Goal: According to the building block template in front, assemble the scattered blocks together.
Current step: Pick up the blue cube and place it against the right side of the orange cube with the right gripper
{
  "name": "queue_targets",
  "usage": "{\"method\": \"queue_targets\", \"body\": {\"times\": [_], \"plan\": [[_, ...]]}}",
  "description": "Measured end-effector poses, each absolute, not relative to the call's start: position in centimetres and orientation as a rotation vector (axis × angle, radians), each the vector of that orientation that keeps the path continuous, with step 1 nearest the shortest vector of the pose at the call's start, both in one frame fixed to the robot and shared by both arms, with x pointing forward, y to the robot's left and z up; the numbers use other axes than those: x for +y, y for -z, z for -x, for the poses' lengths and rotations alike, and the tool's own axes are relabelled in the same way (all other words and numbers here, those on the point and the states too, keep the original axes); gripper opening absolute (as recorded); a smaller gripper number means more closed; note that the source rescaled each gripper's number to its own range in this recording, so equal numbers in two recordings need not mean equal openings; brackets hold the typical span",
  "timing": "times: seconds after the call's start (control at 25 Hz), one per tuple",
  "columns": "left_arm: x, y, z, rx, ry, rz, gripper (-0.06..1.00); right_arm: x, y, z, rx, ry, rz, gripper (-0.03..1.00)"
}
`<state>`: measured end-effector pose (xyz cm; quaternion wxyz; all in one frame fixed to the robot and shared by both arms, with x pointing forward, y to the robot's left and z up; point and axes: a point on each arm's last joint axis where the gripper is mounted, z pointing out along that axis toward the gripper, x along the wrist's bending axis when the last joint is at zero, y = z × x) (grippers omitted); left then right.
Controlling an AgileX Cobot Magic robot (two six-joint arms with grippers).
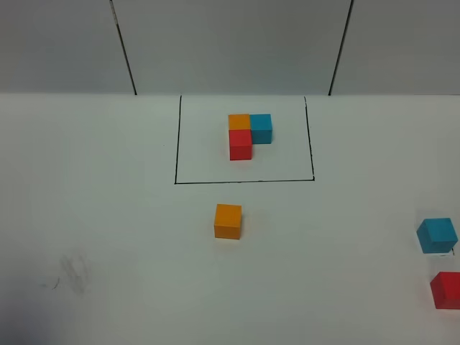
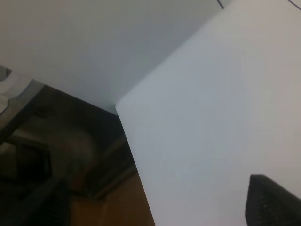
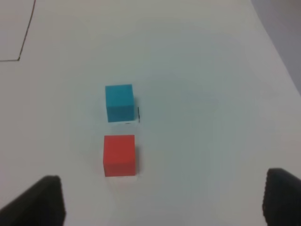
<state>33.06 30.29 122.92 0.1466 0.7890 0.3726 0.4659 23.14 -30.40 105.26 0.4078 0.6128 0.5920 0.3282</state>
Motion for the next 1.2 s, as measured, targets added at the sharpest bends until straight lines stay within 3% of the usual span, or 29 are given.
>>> {"method": "queue_targets", "body": {"times": [0.32,0.76,1.2], "plan": [[33.7,-120.3,-24.7,1.073,-1.202,-1.977,0.65,-30.4,-105.3,-23.1,1.493,-0.827,-1.544,0.83],[31.4,-115.2,-19.4,1.319,-1.071,-1.693,0.65,-30.4,-105.3,-23.1,1.493,-0.827,-1.544,0.83],[30.0,-108.8,-20.2,1.581,-1.016,-1.480,0.65,-30.4,-105.3,-23.1,1.493,-0.827,-1.544,0.83]]}}
